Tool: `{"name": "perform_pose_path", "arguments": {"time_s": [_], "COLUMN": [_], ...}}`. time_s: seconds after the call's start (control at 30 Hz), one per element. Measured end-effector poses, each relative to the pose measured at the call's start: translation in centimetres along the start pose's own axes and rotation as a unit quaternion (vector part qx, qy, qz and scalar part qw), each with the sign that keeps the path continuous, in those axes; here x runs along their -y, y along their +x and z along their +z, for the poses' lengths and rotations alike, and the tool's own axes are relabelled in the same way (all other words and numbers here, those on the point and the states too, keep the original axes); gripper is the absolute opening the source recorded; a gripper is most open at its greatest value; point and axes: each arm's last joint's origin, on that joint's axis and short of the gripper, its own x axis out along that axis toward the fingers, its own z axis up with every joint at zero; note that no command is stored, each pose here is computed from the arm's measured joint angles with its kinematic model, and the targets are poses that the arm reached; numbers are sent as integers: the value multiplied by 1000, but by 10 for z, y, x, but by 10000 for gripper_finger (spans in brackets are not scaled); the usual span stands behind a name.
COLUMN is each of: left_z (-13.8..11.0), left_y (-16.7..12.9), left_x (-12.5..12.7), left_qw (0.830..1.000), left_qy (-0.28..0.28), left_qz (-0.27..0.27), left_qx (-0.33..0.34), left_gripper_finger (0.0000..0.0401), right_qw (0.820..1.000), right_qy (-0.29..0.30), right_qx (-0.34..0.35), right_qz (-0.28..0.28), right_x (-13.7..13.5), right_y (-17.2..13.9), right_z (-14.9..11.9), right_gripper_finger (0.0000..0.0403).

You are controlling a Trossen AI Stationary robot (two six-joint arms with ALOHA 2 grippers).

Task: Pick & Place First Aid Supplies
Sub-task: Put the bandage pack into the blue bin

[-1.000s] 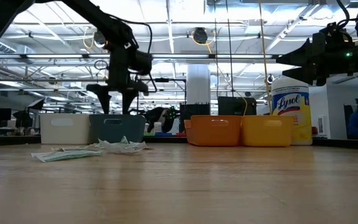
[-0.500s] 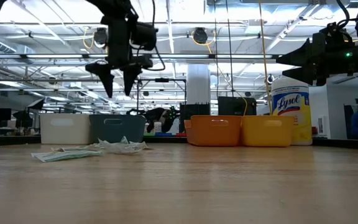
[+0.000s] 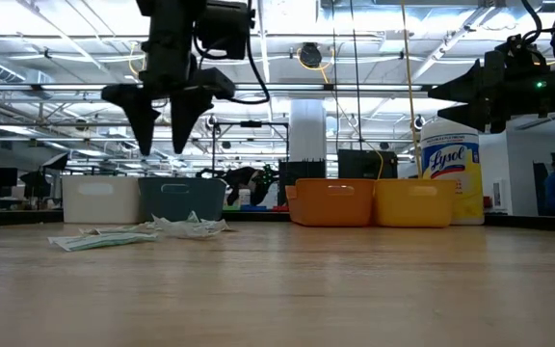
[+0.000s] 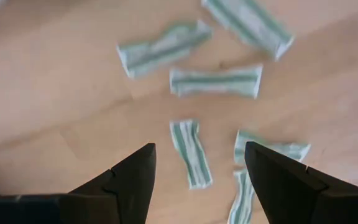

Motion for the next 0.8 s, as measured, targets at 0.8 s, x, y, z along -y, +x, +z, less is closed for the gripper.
{"name": "perform_pose_path", "arguments": {"time_s": [0.8], "left_z": [-98], "left_y": [51], "left_x": [24], "left_qw": [1000], "left_qy": [-14], "left_qz": [14], "left_qx": [-21], "left_gripper_finger": [253], "right_qw": [1000], "right_qy": [0], "right_qx": [0], "right_qz": [0], "right_x": [0], "right_y": [0], "right_z": [0], "right_gripper_finger": [392]}}
